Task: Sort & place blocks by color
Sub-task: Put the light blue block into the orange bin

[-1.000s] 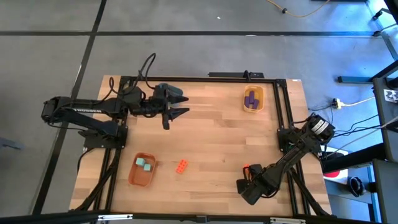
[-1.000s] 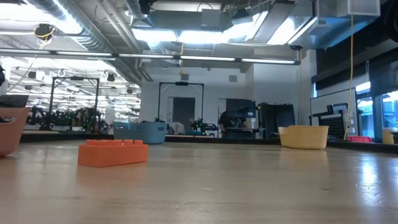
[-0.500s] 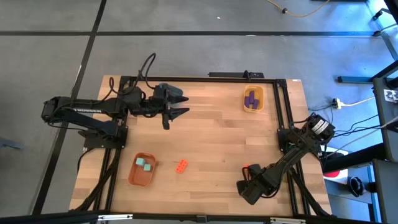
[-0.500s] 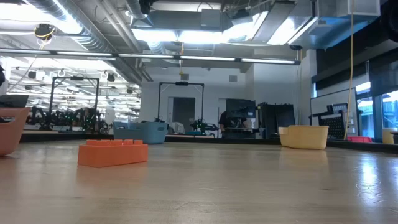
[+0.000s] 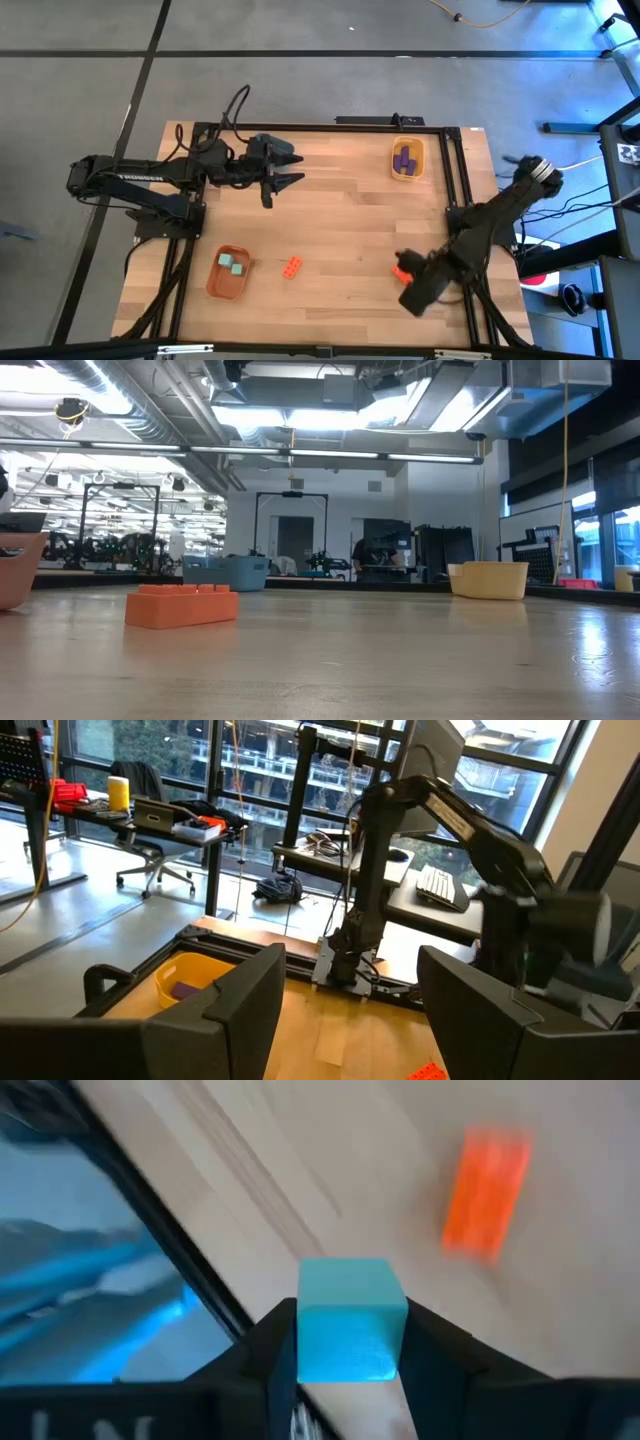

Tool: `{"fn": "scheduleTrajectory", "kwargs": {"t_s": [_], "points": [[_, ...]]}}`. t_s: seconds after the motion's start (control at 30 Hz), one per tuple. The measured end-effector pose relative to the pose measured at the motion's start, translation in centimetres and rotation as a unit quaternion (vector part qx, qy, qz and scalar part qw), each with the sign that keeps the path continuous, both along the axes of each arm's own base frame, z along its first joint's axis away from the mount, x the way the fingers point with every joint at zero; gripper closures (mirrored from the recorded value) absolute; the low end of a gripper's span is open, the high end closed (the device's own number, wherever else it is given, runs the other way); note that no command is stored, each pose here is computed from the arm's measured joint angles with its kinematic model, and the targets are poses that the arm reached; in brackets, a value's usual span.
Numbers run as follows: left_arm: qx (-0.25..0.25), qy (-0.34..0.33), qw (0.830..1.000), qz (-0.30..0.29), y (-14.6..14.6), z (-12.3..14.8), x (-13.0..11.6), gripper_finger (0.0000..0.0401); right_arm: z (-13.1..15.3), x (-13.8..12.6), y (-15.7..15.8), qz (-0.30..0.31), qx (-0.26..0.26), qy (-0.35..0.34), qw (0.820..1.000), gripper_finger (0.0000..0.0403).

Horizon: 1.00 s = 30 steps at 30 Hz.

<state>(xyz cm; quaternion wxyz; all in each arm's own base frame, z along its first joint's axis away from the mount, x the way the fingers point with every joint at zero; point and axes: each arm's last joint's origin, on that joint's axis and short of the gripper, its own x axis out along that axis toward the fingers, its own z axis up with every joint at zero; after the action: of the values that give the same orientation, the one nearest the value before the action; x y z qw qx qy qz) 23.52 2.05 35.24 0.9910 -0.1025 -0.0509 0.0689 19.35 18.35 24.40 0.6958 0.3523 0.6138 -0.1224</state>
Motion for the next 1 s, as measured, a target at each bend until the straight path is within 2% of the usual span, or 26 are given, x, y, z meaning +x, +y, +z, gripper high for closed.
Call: {"fn": "scheduleTrajectory", "kwargs": {"t_s": [0.17, 0.33, 0.5, 0.57, 0.8, 0.9, 1.0], "points": [[0.0, 0.0, 1.0, 0.0, 0.0, 0.0, 0.0, 0.0181, 2.9, 1.3, -3.9, 0.027, -0.036, -0.125, 0.991, 0.0266], [-0.013, -0.002, 1.0, -0.005, 0.0, 0.0, 0.0, 0.0181, 4.3, 4.7, -8.1, 0.047, -0.091, -0.24, 0.965, 0.0266], [-0.013, -0.007, 1.0, -0.008, -0.1, 0.1, 0.0, 0.0181, 5.8, 8.0, -12.4, 0.068, -0.145, -0.36, 0.919, 0.0266], [-0.014, -0.008, 1.0, -0.011, -0.2, 0.1, 0.0, 0.0181, 6.7, 8.9, -14.2, 0.066, -0.166, -0.408, 0.895, 0.0266], [-0.013, -0.02, 0.999, -0.021, -0.7, 0.3, 0.0, 0.0181, 9.5, 10.2, -19.2, 0.064, -0.189, -0.544, 0.815, 0.0266], [-0.014, -0.02, 1.0, -0.016, -0.7, 0.3, 0.0, 0.0181, 10.2, 10.2, -20.3, 0.062, -0.196, -0.573, 0.793, 0.0266], [-0.014, -0.021, 1.0, -0.009, -0.6, 0.4, 0.0, 0.0181, 10.3, 10.2, -20.8, 0.065, -0.192, -0.581, 0.789, 0.0266]]}}
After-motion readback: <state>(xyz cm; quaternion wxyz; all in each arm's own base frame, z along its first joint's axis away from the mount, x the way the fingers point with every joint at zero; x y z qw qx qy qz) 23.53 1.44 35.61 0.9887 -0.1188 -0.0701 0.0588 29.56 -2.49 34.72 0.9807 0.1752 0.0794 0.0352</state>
